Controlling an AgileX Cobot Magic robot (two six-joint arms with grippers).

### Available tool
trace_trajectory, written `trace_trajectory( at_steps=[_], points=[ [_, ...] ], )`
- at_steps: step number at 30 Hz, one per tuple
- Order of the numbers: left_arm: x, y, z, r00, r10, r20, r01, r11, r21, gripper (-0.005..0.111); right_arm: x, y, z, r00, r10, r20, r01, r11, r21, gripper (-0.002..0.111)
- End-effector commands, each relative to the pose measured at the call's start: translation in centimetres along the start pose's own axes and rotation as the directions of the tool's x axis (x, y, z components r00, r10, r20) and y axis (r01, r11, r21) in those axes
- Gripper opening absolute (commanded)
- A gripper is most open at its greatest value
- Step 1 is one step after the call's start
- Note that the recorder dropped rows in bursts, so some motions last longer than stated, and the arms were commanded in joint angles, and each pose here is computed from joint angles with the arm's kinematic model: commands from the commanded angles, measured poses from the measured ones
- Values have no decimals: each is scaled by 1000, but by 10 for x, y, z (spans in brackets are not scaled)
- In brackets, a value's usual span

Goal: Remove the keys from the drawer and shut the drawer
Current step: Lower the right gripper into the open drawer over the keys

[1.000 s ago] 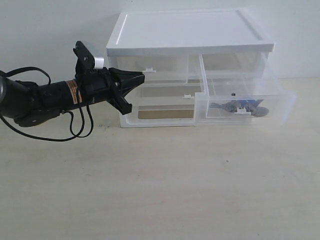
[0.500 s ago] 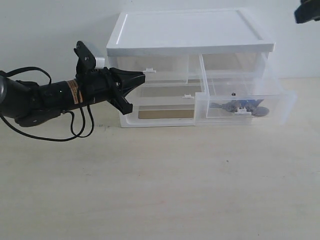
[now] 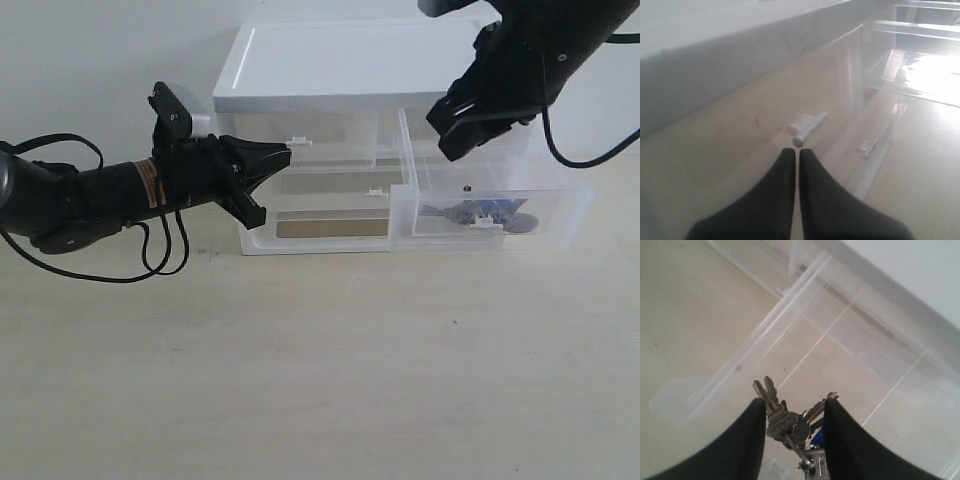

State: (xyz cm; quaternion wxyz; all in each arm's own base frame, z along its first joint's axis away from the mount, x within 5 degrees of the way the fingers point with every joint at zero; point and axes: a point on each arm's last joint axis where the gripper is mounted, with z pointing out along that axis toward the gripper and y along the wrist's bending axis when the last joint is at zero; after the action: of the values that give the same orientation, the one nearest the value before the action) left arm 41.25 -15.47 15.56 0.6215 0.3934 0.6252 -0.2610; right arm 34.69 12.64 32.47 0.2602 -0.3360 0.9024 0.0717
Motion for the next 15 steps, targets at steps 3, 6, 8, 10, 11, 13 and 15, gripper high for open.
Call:
trace_trajectory(
  at_steps=[3,6,8,10,11,13,15],
  points=[
    [-4,25,-2,994,-105,33,110,973,-204,4,4,-2,7,998,-1,-65,1,1000,4,34],
    [-4,25,-2,994,-105,33,110,973,-204,4,9,-4,13,992,22,-125,-19,1000,18,34],
    [-4,25,-2,994,-105,33,110,973,-204,4,12,-6,18,986,30,-164,-26,999,25,34],
    [-4,25,-2,994,-105,33,110,973,-204,4,13,-7,25,984,30,-176,-27,999,23,34],
    [-4,25,-2,994,-105,33,110,973,-204,4,13,-7,26,984,33,-177,-30,999,18,34],
    [-4,25,-2,994,-105,33,110,973,-204,4,13,-7,29,982,36,-185,-35,999,11,34],
    [-4,25,-2,994,-105,33,110,973,-204,4,15,-6,31,978,37,-204,-37,999,3,34]
  ],
)
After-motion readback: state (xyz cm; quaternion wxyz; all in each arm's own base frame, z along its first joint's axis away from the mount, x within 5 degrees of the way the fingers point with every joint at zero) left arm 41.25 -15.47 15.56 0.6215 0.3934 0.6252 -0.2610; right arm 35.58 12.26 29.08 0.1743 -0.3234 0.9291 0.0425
